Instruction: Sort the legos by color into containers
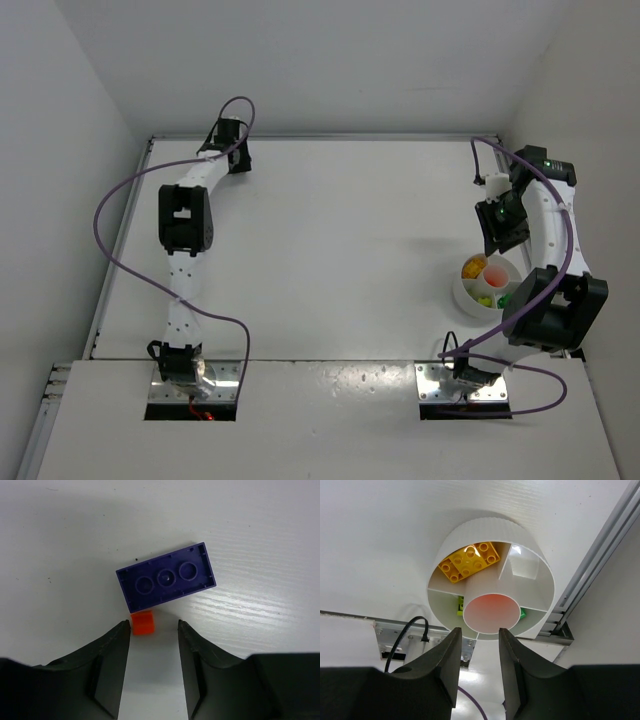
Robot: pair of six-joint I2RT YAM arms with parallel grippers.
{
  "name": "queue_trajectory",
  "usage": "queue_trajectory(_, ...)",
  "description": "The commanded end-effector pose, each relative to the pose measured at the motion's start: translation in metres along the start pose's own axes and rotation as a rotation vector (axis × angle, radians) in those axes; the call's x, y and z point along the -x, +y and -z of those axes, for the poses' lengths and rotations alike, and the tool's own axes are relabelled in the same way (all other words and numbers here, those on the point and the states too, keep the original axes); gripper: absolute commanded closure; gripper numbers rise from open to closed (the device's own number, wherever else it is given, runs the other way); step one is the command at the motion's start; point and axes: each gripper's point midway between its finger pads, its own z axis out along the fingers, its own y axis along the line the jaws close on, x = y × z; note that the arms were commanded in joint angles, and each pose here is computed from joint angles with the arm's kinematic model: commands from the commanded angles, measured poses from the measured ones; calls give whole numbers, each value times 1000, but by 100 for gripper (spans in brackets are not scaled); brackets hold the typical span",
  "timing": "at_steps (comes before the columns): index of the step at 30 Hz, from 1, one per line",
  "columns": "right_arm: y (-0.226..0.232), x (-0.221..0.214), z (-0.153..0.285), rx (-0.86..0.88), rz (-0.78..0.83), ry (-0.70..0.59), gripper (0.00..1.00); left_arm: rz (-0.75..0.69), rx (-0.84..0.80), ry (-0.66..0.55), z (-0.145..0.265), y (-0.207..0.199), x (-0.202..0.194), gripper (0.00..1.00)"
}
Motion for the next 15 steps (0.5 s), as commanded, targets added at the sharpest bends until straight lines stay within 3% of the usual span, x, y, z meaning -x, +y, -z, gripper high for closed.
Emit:
queue_trajectory(1, 0, 6, 6, 7, -12, -31, 64, 44, 94, 179, -29, 28, -71, 51)
queue_trajectory(9, 2, 7, 6, 15, -12, -36, 64, 45, 85, 181, -31, 26, -72, 59)
queue_trajectory(15, 2, 7, 6, 15, -12, -36, 64, 33, 61, 219, -28, 23, -80, 74)
